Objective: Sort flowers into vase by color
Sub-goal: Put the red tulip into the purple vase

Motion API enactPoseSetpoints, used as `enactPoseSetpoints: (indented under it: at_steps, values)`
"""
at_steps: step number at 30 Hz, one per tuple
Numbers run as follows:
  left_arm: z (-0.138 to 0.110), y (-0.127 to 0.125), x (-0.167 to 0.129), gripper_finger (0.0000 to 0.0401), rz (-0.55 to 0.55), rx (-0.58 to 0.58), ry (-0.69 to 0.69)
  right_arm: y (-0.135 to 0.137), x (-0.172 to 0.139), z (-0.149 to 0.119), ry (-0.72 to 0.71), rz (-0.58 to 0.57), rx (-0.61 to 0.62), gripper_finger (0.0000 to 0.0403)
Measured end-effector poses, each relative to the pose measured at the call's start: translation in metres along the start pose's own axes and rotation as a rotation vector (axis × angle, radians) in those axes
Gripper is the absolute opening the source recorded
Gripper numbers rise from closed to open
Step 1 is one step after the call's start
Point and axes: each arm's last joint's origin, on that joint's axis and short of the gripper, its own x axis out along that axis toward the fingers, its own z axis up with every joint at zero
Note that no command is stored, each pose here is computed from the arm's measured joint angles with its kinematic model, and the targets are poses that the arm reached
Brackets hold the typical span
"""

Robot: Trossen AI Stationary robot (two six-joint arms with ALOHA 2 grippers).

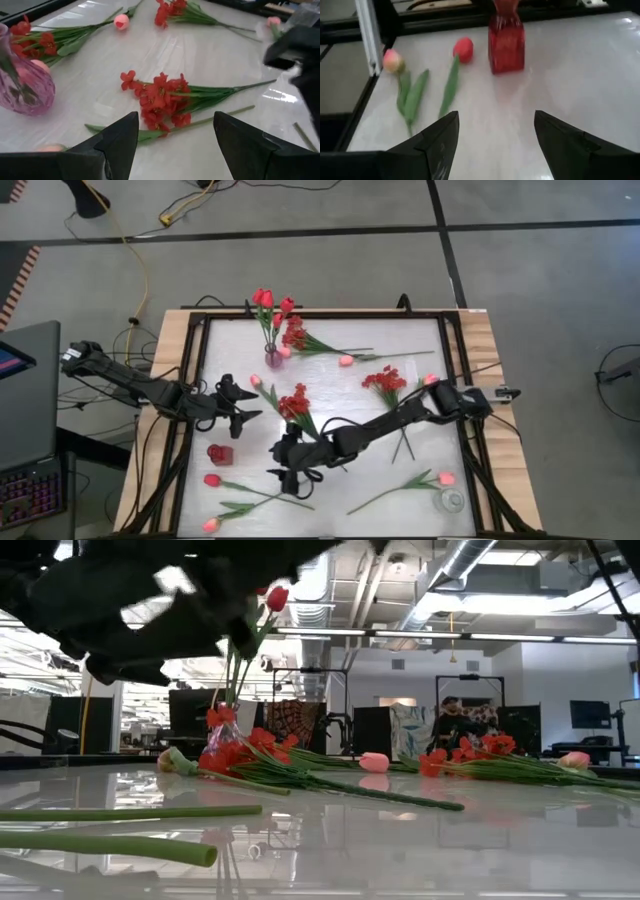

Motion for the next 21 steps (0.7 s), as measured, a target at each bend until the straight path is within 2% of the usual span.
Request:
enactPoseSetpoints:
  at_steps: [4, 8, 10, 16, 21]
  values:
    - [-0.001, -0.002, 0.003, 0.0245, 0.002, 0.010, 0.004, 0.018, 0.014, 0.006, -0.001, 0.009, -0.010, 0.0286]
    - [0.001, -0.003, 0.005, 0.0245, -0.005, 0.041, -0.010, 0.034, 0.035, -0.004, 0.033, 0.015, -0.034, 0.0286]
    - [0.001, -0.004, 0.005, 0.0245, -0.008, 0.043, -0.016, 0.038, 0.044, -0.010, 0.053, 0.002, -0.045, 0.0286]
    - [0.001, -0.004, 0.005, 0.0245, -0.024, 0.056, -0.011, 0.045, 0.055, -0.003, -0.013, -0.047, -0.034, 0.0286]
    - [0.001, -0.005, 0.005, 0.0245, -0.026, 0.054, -0.013, 0.046, 0.064, -0.015, -0.010, -0.048, -0.023, 0.0286]
